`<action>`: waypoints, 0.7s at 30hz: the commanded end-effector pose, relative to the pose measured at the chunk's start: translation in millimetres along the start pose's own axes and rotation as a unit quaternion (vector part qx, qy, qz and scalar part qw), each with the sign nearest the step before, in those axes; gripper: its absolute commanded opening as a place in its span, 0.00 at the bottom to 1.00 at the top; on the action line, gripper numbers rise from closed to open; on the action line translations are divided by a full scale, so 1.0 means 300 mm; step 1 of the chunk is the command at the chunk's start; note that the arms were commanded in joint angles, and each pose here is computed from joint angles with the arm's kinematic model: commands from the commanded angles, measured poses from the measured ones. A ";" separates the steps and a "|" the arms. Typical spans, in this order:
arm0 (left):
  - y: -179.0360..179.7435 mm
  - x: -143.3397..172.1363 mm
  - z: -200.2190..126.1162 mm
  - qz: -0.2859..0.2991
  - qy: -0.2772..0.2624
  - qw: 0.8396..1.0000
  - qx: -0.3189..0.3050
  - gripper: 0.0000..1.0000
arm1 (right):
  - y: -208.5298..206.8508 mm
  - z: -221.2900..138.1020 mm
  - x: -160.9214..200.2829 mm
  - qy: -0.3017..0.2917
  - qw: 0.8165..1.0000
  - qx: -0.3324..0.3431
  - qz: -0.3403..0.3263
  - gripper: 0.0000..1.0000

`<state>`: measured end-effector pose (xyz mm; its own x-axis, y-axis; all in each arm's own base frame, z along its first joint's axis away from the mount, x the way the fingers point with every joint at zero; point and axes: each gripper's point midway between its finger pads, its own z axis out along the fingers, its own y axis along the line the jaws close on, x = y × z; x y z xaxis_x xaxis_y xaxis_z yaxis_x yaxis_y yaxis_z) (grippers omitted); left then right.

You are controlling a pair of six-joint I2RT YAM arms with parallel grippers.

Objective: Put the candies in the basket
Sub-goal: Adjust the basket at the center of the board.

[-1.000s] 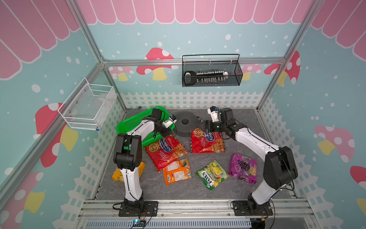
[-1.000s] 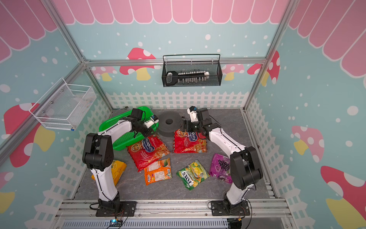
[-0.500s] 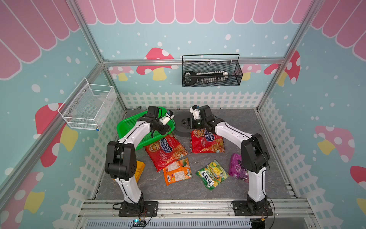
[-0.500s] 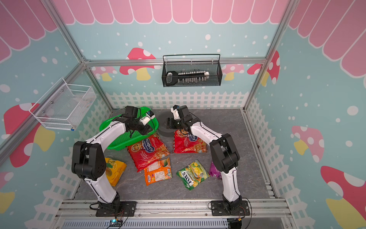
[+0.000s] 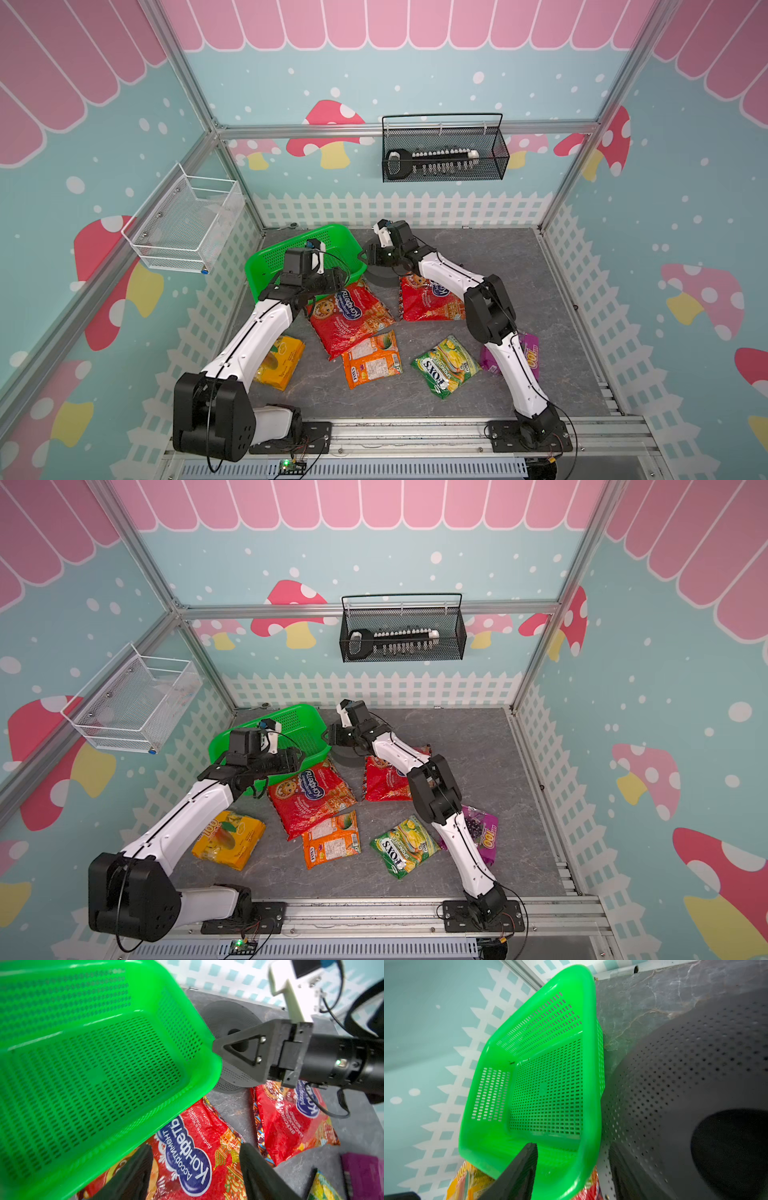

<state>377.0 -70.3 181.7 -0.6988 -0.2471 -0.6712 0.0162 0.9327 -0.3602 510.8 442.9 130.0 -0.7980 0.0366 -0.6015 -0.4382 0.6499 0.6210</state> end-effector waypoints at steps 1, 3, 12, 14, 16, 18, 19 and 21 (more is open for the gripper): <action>0.098 0.035 -0.024 -0.174 -0.007 0.984 -0.022 0.70 | -0.027 0.032 -0.003 -0.004 1.000 0.026 0.002 0.60; 0.122 0.060 -0.034 -0.204 -0.006 0.979 -0.020 0.70 | -0.053 0.044 -0.004 -0.008 0.999 0.041 0.009 0.61; 0.262 0.114 -0.010 -0.255 -0.006 0.962 -0.097 0.67 | -0.030 0.031 0.017 -0.002 0.998 0.058 0.026 0.49; 0.291 0.111 -0.006 -0.259 -0.011 0.959 -0.117 0.67 | -0.029 0.019 0.028 -0.004 0.997 0.075 0.030 0.47; 0.317 0.111 -0.003 -0.265 -0.014 0.955 -0.131 0.67 | -0.029 0.009 0.044 -0.003 0.995 0.087 0.038 0.44; 0.341 0.110 0.001 -0.274 -0.017 0.951 -0.143 0.67 | -0.035 0.002 0.065 0.000 0.994 0.099 0.046 0.41; 0.353 0.113 0.004 -0.279 -0.018 0.948 -0.150 0.67 | -0.038 -0.003 0.071 0.001 0.993 0.106 0.049 0.37; 0.383 0.115 0.007 -0.289 -0.024 0.942 -0.168 0.67 | -0.051 -0.020 0.082 -0.001 0.990 0.126 0.057 0.33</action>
<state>355.0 11.5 119.7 -0.5472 -0.7092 -0.4445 -0.5263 0.7045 -0.4761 504.2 443.1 107.0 -0.8255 0.0976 -0.5559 -0.2979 0.7613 0.5760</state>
